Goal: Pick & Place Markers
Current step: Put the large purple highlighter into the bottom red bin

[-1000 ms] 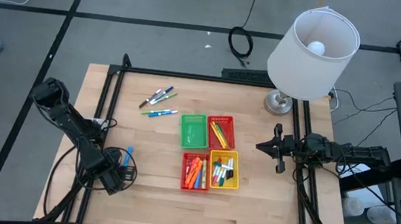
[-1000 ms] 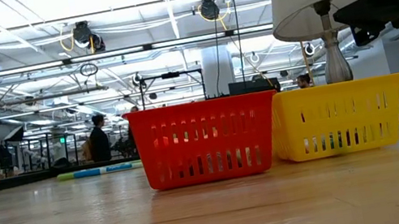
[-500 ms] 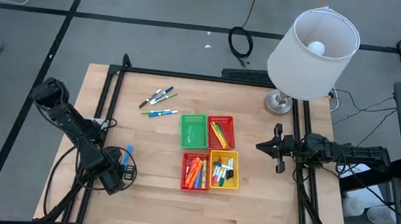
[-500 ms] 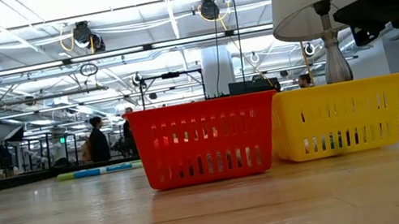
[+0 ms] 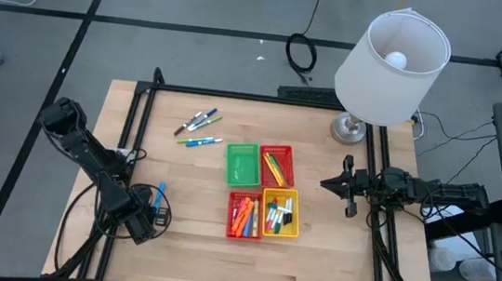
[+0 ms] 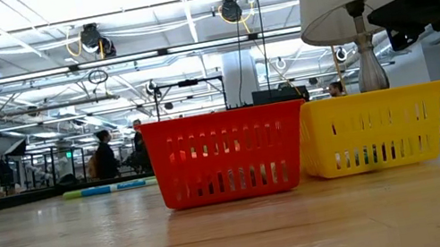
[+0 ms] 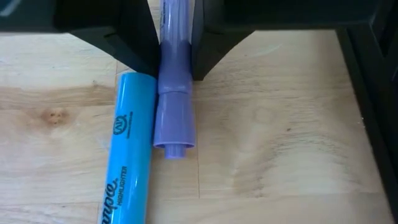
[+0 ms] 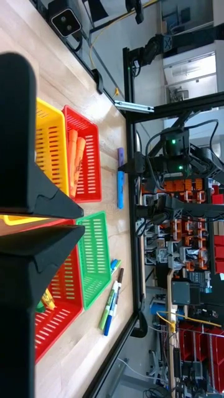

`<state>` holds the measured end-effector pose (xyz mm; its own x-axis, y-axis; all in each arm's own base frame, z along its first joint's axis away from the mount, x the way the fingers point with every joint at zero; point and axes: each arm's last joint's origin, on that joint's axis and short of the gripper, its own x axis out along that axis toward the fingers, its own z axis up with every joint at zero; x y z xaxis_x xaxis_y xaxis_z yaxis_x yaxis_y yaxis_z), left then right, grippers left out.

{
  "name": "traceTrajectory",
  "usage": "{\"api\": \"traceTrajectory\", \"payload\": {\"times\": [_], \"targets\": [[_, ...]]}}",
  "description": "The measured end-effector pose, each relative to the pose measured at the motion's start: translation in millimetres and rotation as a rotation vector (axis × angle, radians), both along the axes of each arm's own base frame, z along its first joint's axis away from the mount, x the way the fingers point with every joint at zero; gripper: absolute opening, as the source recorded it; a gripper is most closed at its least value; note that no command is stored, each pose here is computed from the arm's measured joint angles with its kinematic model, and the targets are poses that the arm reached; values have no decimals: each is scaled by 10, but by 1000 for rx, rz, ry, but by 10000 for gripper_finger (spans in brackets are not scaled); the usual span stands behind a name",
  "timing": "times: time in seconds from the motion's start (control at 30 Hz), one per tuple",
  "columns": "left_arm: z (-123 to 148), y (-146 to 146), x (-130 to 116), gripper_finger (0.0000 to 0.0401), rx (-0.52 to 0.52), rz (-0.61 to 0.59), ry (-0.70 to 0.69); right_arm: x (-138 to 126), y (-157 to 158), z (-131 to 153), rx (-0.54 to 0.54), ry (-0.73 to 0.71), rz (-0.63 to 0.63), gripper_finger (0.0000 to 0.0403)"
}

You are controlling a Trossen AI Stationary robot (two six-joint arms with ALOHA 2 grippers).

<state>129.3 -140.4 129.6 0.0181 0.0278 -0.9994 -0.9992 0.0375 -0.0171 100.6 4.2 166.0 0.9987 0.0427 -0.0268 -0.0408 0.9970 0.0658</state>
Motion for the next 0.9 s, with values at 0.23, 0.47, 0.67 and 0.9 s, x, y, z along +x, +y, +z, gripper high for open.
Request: {"api": "traceTrajectory", "payload": {"times": [0.23,0.47,0.67,0.9], "targets": [[0,0,1,82,1,-2,-2,0,0,0,0,0,0,18],[0,-1,3,91,2,-63,-3,0,0,0,0,0,0,18],[71,-43,40,91,-13,-180,8,0,0,0,0,0,0,18],[167,-107,130,92,23,-358,-80,0,0,0,0,0,0,18]]}}
